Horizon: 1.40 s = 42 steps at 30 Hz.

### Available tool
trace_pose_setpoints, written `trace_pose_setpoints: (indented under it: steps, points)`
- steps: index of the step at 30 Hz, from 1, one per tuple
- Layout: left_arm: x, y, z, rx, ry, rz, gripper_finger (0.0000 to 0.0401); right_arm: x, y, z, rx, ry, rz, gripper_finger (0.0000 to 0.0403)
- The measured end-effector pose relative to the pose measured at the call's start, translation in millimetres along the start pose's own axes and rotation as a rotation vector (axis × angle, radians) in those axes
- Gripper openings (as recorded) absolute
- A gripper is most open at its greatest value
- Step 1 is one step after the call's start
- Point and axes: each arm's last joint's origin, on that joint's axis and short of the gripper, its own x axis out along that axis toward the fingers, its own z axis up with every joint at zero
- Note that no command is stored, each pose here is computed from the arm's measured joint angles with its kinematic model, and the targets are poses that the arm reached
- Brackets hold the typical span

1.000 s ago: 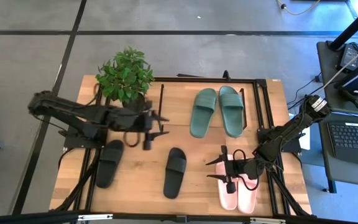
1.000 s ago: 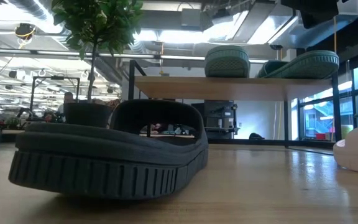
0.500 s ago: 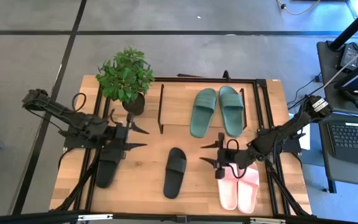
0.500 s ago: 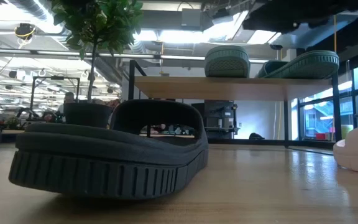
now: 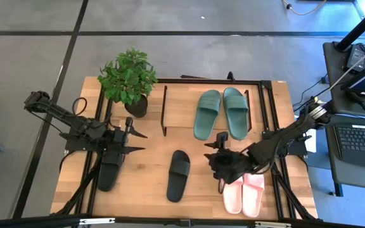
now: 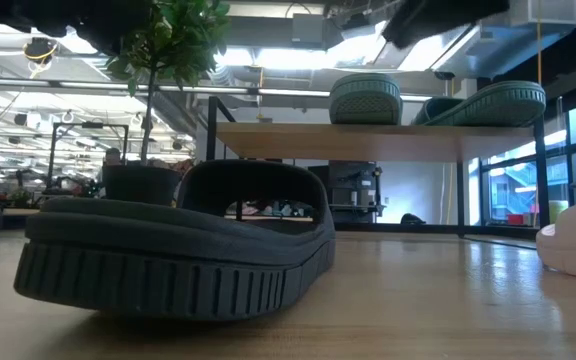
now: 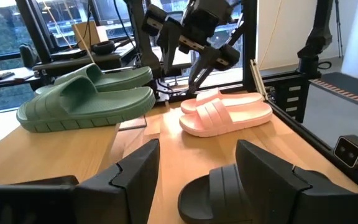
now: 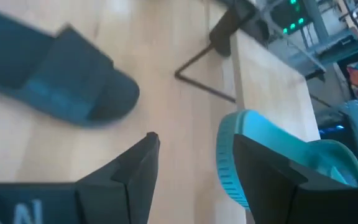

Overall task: Pick and place slides into the shelf
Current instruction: Put the green slides on the shelf

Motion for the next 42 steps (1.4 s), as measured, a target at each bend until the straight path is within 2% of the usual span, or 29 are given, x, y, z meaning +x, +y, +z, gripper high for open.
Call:
trace_pose_setpoints:
  steps: [6,19,28,39,42]
  points:
    - [0.0,0.0,-0.1,0.0,0.001,0.0,0.0204,17.0,6.5,11.6,-0.07,0.096,-0.021,0.0205]
    - [0.0,-0.4,-4.5,0.015,0.045,-0.004,0.0204,19.9,10.1,20.9,-0.062,0.09,-0.018,0.0205]
    - [0.0,-0.4,-4.6,0.016,0.046,-0.004,0.0204,19.9,12.3,21.6,-0.052,0.089,0.051,0.0207]
    - [0.0,-0.4,-5.4,0.019,0.054,-0.004,0.0204,21.0,11.2,21.6,-0.074,0.091,0.05,0.029]
    - [0.0,-0.4,-5.4,0.019,0.054,-0.004,0.0204,20.9,11.3,21.6,-0.065,0.091,0.049,0.03]
